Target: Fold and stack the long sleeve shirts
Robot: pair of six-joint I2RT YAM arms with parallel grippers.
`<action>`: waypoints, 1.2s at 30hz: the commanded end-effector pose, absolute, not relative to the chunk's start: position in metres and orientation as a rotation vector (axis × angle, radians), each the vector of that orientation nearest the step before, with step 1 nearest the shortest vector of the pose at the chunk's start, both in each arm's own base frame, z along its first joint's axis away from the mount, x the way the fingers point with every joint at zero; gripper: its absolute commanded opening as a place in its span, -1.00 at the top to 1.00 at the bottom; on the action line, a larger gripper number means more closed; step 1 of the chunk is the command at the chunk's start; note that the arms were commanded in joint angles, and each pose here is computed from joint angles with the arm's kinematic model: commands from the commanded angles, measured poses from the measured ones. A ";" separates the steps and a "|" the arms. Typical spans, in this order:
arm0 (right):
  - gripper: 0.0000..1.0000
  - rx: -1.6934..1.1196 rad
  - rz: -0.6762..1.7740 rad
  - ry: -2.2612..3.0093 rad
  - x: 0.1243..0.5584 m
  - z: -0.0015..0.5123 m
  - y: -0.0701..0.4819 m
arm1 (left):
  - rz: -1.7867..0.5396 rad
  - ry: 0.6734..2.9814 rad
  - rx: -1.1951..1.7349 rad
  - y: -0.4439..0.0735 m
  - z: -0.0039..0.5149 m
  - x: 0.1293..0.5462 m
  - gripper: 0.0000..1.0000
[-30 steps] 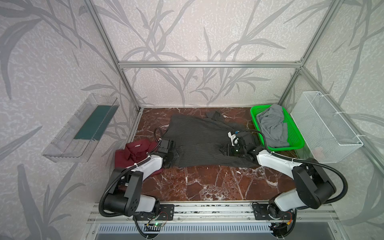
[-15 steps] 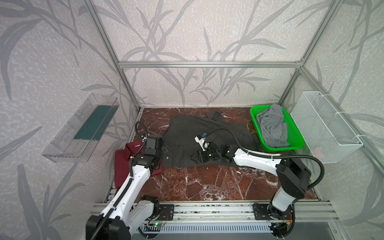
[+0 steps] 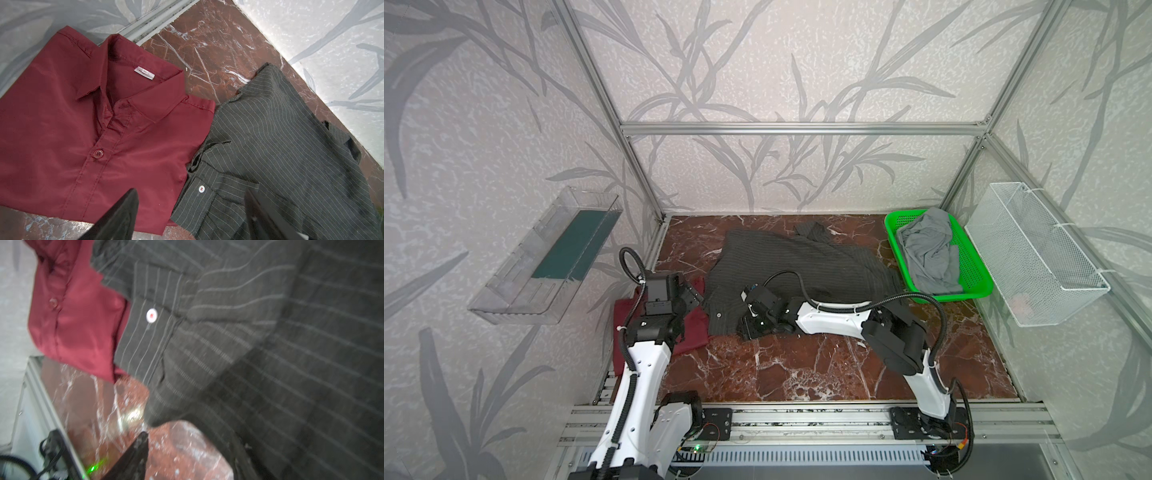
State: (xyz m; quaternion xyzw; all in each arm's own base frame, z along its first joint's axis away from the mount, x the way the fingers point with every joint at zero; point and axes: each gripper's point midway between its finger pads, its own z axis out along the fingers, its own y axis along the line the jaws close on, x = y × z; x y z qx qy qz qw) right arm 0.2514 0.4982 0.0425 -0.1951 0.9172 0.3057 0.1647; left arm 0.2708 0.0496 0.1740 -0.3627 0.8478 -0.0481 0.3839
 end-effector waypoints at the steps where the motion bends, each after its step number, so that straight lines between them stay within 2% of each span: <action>1: -0.21 -0.498 0.826 2.631 0.262 0.034 0.502 | -0.147 2.177 -0.917 0.047 0.172 0.267 -0.61; 11: -0.14 -0.403 0.855 2.549 0.280 0.051 0.511 | -0.174 2.162 -0.910 0.044 0.174 0.266 -0.60; 17: -0.15 -0.394 0.831 2.567 0.285 0.038 0.516 | -0.183 2.161 -0.912 0.043 0.174 0.266 -0.59; 28: 0.87 -0.401 0.817 2.526 0.299 0.039 0.522 | -0.206 2.155 -0.927 0.043 0.172 0.267 -0.56; 32: 1.00 -0.407 0.837 2.465 0.302 0.068 0.521 | -0.206 2.159 -0.929 0.044 0.171 0.267 -0.55; 36: 1.00 -0.409 0.859 2.413 0.305 0.096 0.517 | -0.206 2.159 -0.931 0.044 0.171 0.268 -0.54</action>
